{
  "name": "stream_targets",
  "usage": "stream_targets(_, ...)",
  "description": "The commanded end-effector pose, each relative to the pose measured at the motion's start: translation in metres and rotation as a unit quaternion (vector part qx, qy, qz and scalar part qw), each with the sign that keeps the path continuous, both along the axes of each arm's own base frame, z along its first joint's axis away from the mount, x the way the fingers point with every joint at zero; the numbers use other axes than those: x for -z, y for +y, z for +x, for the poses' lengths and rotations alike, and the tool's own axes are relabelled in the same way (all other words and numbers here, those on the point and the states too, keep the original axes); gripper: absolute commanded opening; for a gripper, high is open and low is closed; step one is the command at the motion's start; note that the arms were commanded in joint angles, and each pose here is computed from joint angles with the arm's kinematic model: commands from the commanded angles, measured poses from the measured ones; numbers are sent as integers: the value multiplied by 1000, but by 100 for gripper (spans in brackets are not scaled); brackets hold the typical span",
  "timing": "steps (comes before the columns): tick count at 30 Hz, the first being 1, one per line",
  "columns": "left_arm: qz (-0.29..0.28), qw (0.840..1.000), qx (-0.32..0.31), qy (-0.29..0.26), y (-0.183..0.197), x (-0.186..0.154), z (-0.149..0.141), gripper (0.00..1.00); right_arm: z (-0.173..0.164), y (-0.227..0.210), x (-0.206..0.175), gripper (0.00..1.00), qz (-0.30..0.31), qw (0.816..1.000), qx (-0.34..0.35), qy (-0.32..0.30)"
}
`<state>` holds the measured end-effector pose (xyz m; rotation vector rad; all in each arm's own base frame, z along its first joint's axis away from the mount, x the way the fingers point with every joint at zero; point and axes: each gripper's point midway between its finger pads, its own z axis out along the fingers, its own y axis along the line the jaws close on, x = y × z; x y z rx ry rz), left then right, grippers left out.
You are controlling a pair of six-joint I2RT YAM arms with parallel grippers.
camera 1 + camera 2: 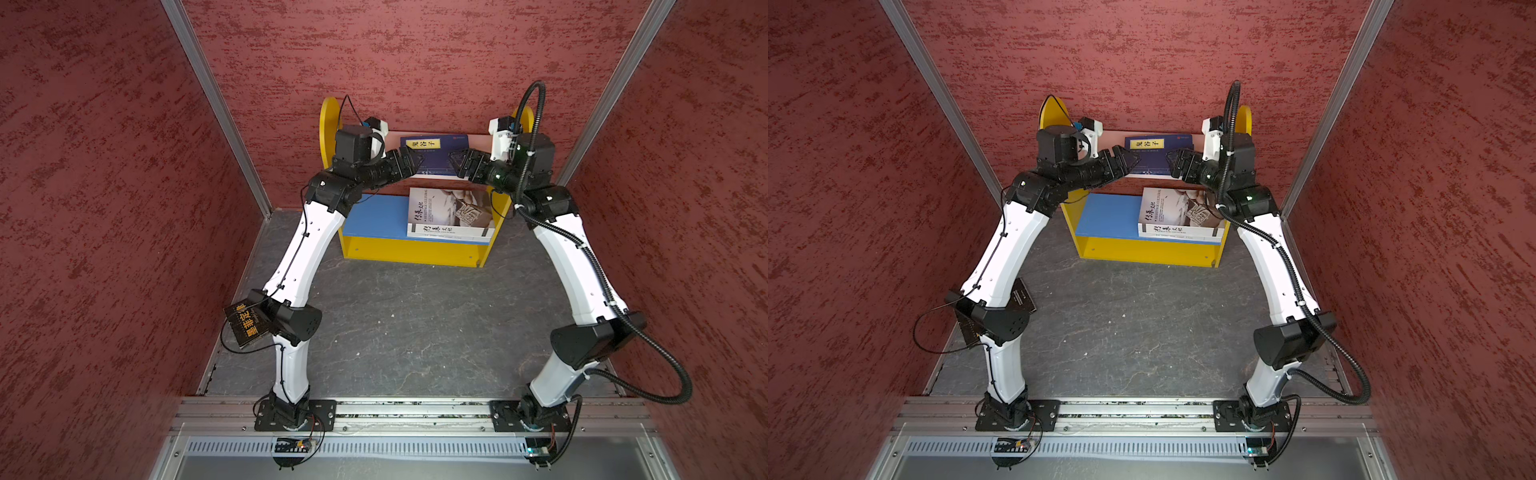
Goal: Stacking books/files
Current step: Place the book at the bookshelf.
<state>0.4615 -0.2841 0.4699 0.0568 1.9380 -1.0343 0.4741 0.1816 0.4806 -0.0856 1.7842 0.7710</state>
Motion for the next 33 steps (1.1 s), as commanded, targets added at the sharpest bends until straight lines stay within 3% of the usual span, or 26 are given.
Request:
stream_targets(1, -7, 1000, 8, -8, -9, 1, 6, 84, -5, 8, -2, 89, 7, 1000, -23, 8)
stream_targets(9, -10, 1000, 2, -3, -6, 4, 12, 85, -2, -8, -3, 89, -5, 1000, 28, 8)
stream_targets(16, -3, 1000, -14, -9, 5, 1, 15, 86, -4, -26, -23, 91, -24, 997, 72, -31)
stream_targets(22, 12, 1000, -11, -13, 6, 4, 13, 86, 3, -13, -15, 89, -13, 999, 43, -9)
stream_targets(30, 141, 985, 45, -86, -4, 21, -3, 84, 5, -8, 2, 87, -34, 999, 27, 10)
stream_targets(33, 163, 980, 47, -105, -6, 25, 1, 82, 6, -11, 10, 87, -46, 998, 35, 21)
